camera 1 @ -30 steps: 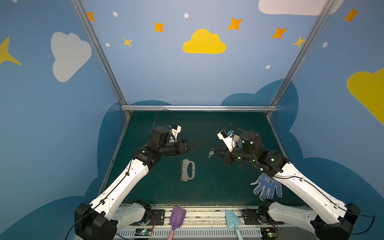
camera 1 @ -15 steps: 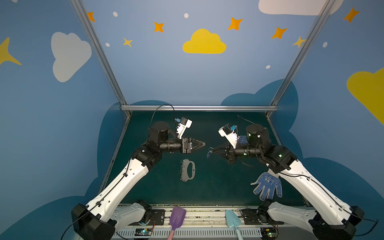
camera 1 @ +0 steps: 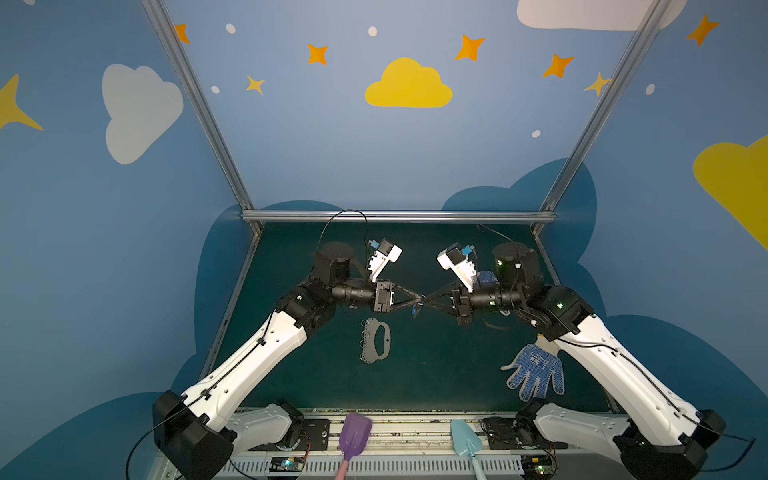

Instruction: Put the keys on the keyring

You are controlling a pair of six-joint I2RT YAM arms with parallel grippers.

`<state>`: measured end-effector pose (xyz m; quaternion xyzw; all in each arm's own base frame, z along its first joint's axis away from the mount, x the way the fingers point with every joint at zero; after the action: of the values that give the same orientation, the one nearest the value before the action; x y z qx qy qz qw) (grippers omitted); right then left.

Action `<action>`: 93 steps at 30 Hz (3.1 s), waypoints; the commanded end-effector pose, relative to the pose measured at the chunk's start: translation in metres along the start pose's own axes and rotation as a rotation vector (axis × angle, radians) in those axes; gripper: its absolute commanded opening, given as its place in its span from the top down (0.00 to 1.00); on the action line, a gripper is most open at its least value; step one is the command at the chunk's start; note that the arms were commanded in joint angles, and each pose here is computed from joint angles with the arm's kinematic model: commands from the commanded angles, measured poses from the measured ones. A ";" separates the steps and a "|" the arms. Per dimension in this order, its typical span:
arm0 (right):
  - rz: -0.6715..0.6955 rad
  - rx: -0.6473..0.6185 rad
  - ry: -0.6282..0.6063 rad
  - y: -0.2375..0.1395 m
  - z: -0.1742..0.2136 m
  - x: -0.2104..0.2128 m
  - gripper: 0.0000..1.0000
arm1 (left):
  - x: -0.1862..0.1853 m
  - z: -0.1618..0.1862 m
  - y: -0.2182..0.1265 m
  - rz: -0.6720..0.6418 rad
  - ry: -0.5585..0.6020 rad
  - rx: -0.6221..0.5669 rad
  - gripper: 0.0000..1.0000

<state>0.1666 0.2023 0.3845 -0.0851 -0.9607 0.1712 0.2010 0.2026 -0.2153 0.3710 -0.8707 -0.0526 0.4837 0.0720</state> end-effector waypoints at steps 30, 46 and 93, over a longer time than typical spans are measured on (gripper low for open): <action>-0.107 -0.177 0.139 -0.011 -0.014 -0.008 0.66 | -0.011 -0.003 -0.006 -0.022 0.054 -0.134 0.96; -0.120 -0.298 0.254 0.005 -0.006 -0.023 0.62 | -0.015 0.000 -0.012 -0.008 0.066 -0.201 0.96; -0.139 -0.260 0.261 0.002 0.005 -0.023 1.00 | 0.002 0.004 -0.037 -0.270 0.017 -0.380 0.40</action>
<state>0.1867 0.2056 0.3756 -0.0311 -0.9410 0.0125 0.3368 0.1967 -0.1934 0.3760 -0.8714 -0.1837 0.4546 -0.0130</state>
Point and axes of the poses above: each gripper's point midway between its finger pads, its own y axis out along the fingers, its own x axis along the line the jaws close on, z = x × y, the point moved 9 cm from there along -y, back along the fingers, and after that the axes turned 6 degrees about -y, right-handed, at the moved point
